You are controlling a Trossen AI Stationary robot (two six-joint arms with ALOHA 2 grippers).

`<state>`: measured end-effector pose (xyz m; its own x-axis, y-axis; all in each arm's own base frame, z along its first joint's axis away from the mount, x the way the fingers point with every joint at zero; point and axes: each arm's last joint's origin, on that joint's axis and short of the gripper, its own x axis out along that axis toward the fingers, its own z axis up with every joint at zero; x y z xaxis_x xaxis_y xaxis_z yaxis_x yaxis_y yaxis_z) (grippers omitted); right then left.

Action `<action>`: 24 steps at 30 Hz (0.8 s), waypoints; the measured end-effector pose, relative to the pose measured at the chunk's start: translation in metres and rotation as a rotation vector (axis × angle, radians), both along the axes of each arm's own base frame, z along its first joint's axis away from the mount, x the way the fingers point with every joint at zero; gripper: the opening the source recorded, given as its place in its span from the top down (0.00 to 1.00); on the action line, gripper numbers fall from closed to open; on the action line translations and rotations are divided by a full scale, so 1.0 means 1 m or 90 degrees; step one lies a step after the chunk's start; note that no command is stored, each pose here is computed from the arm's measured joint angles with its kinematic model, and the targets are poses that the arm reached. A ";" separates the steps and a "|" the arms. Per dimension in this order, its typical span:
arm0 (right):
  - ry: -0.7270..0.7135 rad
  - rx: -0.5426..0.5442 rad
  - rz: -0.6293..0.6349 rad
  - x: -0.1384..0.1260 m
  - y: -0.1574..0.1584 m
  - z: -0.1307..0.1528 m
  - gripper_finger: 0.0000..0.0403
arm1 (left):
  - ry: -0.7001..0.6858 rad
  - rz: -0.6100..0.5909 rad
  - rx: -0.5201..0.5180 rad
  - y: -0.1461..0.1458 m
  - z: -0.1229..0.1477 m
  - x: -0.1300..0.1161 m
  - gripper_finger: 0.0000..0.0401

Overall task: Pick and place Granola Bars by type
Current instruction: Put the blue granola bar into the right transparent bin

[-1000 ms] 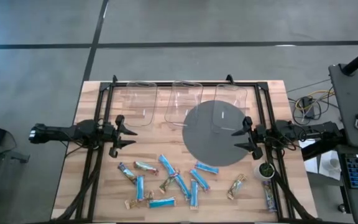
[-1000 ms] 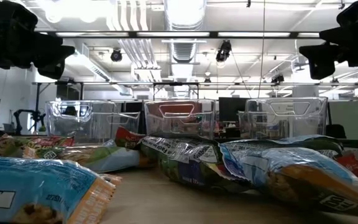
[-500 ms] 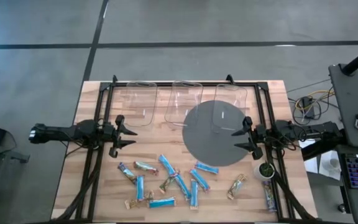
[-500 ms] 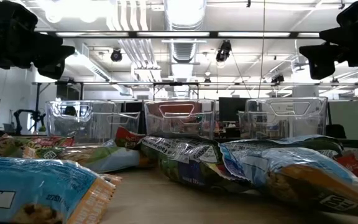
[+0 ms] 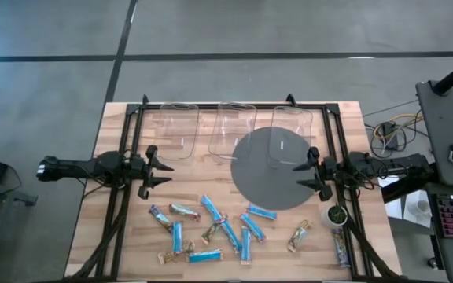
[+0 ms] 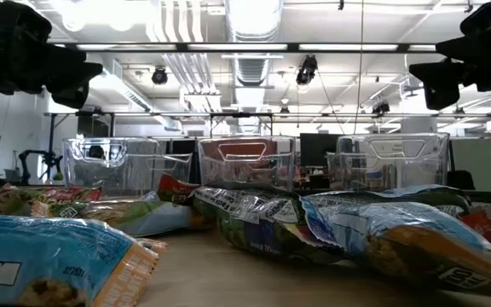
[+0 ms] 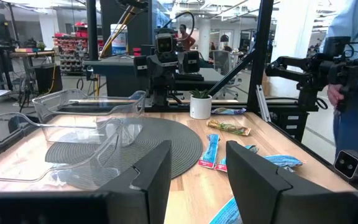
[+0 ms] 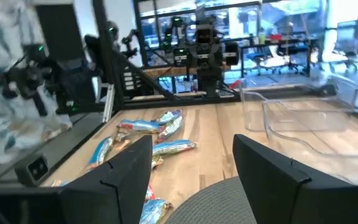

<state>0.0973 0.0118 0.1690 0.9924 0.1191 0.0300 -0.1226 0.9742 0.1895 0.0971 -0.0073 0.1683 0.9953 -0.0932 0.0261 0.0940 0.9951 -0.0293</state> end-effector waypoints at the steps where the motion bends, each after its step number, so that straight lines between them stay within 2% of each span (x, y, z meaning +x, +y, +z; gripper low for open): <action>1: 0.003 0.025 -0.001 0.000 0.000 0.000 0.47 | 0.000 0.000 0.000 0.000 0.000 0.000 0.66; 3: 0.017 0.134 0.006 0.000 0.000 0.000 0.47 | 0.000 0.000 0.000 0.000 0.000 0.000 0.66; 7: 0.049 0.515 0.033 0.000 0.001 0.003 0.47 | 0.000 0.000 0.000 0.000 0.000 0.000 0.66; 9: 0.043 0.613 -0.019 0.001 -0.002 0.002 0.47 | 0.000 0.000 0.000 0.000 0.000 0.000 0.66; 12: 0.025 0.690 -0.050 0.001 -0.004 0.002 0.47 | 0.000 0.000 0.000 0.000 0.000 0.000 0.66; 15: 0.024 0.722 -0.047 0.001 -0.004 0.003 0.47 | 0.000 0.000 0.000 0.000 0.000 0.000 0.66; 18: 0.003 0.764 -0.016 0.001 -0.003 0.008 0.47 | 0.000 0.000 0.000 0.000 0.000 0.000 0.66; 20: 0.004 0.768 0.017 0.001 -0.002 0.010 0.47 | 0.000 0.000 0.000 0.000 0.000 0.000 0.66; 24: 0.074 0.815 0.056 0.006 0.002 0.009 0.47 | 0.000 0.000 0.000 0.000 0.000 0.000 0.66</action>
